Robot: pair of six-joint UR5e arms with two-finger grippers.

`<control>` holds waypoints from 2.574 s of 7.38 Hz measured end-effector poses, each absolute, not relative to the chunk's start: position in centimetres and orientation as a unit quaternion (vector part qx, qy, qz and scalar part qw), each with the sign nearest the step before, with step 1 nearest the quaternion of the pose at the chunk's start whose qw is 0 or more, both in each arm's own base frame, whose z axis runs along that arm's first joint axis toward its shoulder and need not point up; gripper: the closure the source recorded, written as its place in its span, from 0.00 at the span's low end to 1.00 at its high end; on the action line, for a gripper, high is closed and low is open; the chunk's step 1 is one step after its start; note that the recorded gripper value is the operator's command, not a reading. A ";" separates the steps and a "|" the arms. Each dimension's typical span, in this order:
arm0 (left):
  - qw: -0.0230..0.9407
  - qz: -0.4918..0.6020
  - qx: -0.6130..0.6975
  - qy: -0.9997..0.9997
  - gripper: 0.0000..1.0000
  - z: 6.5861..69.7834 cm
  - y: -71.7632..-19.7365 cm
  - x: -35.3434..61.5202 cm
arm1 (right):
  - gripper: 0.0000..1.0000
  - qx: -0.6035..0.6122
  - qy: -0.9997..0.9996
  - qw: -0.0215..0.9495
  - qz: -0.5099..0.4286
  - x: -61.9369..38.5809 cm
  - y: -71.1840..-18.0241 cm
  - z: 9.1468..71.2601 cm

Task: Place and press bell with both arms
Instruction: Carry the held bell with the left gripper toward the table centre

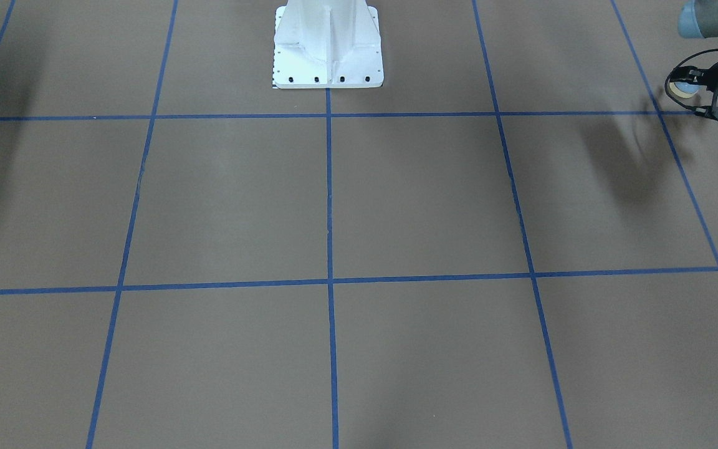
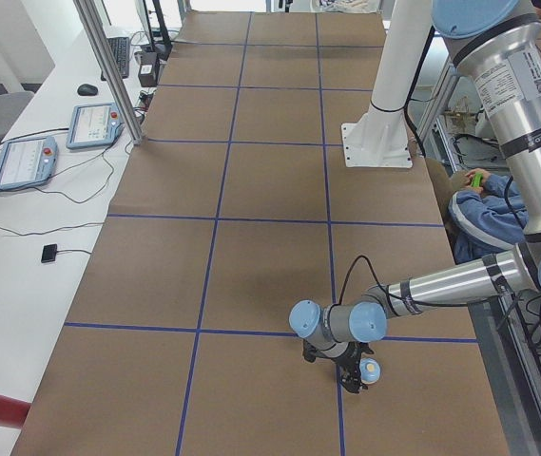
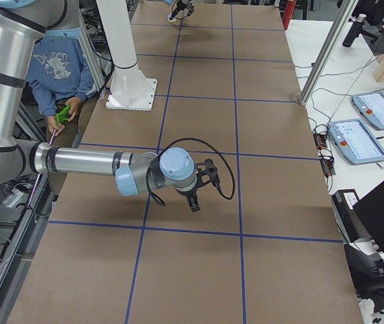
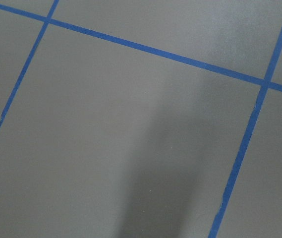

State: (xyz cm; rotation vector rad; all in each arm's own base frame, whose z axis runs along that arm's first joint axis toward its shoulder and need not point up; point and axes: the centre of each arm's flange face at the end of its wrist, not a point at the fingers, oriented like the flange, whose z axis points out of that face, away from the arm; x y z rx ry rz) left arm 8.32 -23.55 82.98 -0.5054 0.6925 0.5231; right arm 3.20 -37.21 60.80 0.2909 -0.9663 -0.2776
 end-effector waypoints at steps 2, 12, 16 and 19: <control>0.876 0.254 -0.243 0.332 0.01 83.0 -23.5 8.5 | 0.00 0.139 -0.461 0.866 -0.132 3.2 -37.2 60.8; 0.871 0.268 -0.241 0.334 0.98 82.6 -23.8 9.5 | 0.00 0.139 -0.461 0.866 -0.133 3.2 -37.1 60.9; 0.864 0.282 -0.196 0.368 0.98 75.5 -26.6 11.8 | 0.00 0.136 -0.462 0.867 -0.132 3.2 -36.9 61.1; 0.864 0.296 -0.145 0.381 0.98 65.1 -31.5 15.0 | 0.00 0.139 -0.460 0.867 -0.134 3.2 -37.0 61.0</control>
